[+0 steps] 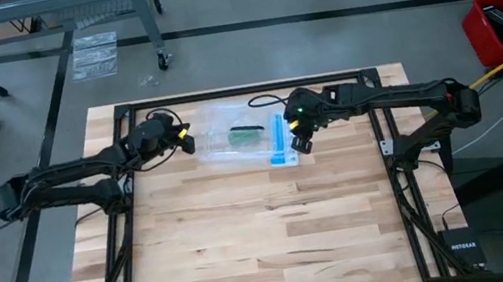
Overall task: Roll bandage
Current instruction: Close the transparent bin
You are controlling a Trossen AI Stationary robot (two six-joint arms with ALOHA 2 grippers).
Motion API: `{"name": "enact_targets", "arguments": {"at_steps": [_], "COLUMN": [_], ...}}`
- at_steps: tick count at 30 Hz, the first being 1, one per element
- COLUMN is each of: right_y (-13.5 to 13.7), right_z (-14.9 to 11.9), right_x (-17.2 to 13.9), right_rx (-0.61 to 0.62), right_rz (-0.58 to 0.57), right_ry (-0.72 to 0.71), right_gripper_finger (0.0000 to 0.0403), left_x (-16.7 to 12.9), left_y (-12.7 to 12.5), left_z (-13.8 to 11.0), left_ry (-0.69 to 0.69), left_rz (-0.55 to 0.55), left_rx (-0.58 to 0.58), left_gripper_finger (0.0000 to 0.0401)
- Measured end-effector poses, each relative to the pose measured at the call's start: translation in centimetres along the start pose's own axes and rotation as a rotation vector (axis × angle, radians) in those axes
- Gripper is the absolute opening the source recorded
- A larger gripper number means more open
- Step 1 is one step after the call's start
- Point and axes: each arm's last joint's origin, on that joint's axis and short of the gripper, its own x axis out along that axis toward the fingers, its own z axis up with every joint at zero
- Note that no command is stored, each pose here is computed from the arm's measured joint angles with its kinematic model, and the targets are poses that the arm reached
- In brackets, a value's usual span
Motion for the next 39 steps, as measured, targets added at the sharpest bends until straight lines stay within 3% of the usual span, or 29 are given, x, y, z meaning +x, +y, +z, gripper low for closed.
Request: {"name": "enact_targets", "arguments": {"at_steps": [19, 28, 39], "right_y": [0.7, 1.0, 0.9], "right_z": [0.9, 1.7, 1.4], "right_x": [4.5, 4.5, 4.5], "right_rx": [0.001, 0.003, 0.012], "right_rz": [0.078, 0.137, 0.125], "right_ry": [0.03, -0.054, -0.021], "right_gripper_finger": [0.0106, 0.0106, 0.0106], "left_x": [0.8, 0.8, 0.6], "left_y": [-1.3, -1.4, -1.3], "left_z": [-0.4, -0.3, 0.0], "left_ry": [-0.016, -0.027, -0.053], "left_rz": [-0.052, -0.057, -0.051], "left_rx": [0.026, 0.025, 0.059], "left_gripper_finger": [0.0003, 0.0003, 0.0003]}}
